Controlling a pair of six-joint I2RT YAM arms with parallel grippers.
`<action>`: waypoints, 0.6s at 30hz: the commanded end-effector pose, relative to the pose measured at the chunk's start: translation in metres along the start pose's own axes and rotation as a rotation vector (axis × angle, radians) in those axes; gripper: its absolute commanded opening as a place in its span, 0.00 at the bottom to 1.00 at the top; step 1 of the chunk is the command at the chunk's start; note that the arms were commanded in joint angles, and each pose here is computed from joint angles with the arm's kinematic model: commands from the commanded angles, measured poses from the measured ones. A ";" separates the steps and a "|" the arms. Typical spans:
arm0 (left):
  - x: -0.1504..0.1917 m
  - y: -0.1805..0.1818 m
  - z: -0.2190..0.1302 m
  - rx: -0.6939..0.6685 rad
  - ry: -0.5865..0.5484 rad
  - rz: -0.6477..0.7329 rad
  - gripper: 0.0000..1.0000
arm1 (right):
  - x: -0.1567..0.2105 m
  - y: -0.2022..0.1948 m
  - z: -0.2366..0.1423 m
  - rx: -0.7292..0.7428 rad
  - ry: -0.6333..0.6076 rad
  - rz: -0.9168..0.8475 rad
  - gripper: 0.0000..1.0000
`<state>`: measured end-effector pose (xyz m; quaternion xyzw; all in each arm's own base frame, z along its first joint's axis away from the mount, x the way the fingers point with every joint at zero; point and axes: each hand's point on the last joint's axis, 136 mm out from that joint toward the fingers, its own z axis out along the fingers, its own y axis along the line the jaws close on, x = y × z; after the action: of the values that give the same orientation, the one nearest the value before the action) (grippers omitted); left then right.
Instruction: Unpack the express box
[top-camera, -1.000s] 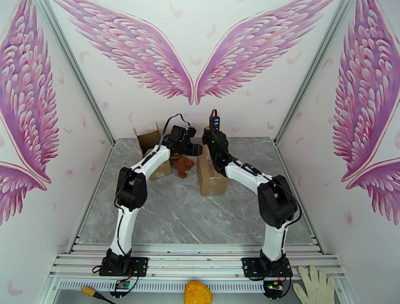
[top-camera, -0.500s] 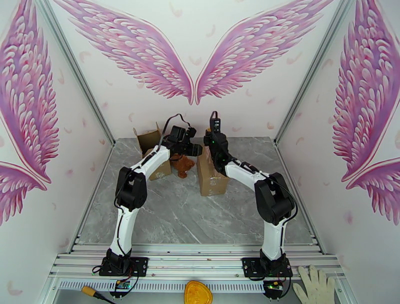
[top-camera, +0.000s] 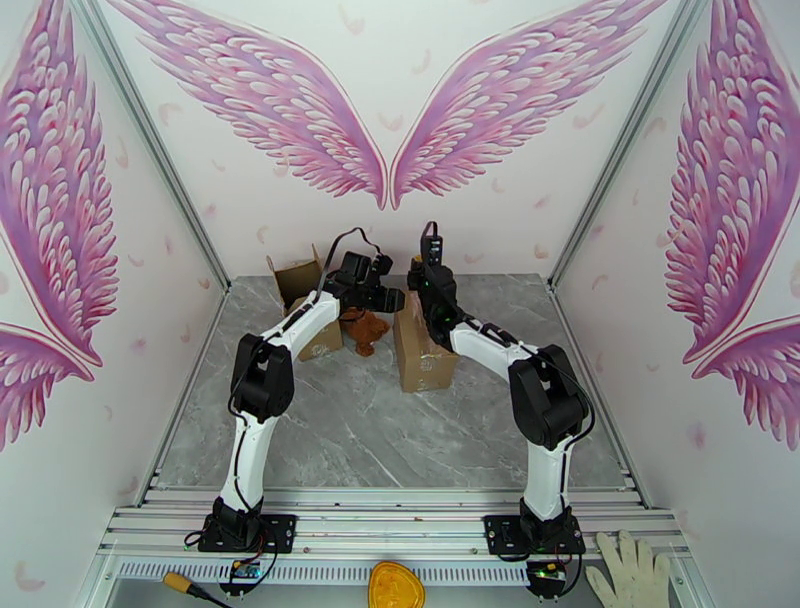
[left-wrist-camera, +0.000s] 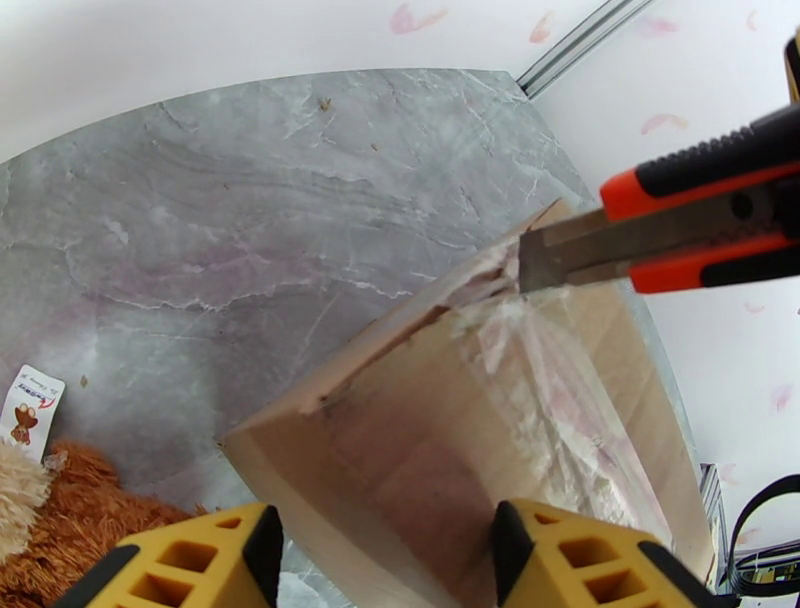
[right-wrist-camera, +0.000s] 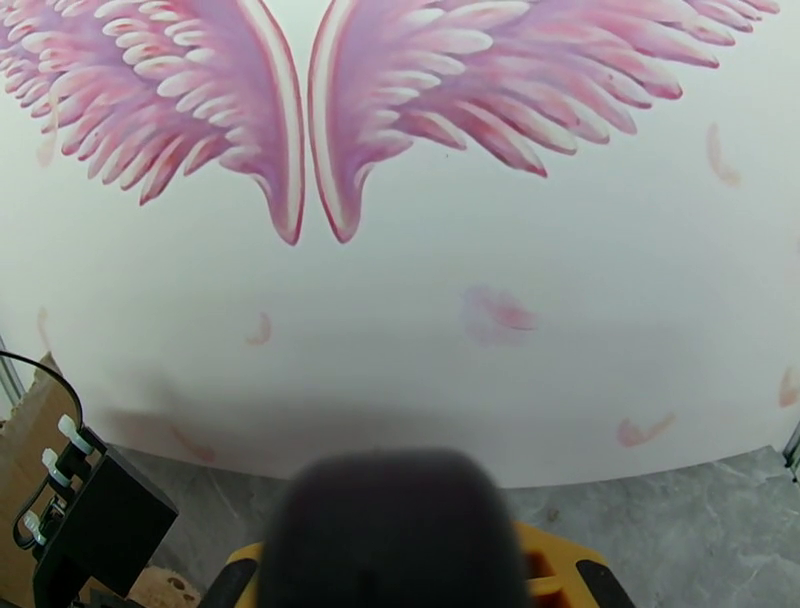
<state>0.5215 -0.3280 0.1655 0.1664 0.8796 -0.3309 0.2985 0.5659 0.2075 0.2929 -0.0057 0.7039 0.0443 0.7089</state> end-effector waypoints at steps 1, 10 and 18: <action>0.060 0.032 0.019 -0.090 0.176 -0.077 0.60 | -0.021 0.003 -0.006 -0.019 -0.074 0.045 0.00; 0.062 0.034 0.022 -0.089 0.183 -0.087 0.59 | -0.002 0.003 -0.002 0.002 -0.012 0.022 0.00; 0.064 0.037 0.024 -0.098 0.186 -0.097 0.59 | 0.013 0.005 -0.007 -0.024 0.021 0.064 0.00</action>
<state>0.5211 -0.3283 0.1653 0.1641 0.8800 -0.3328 0.2965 0.5642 0.2075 0.2867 0.0050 0.7045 0.0561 0.7074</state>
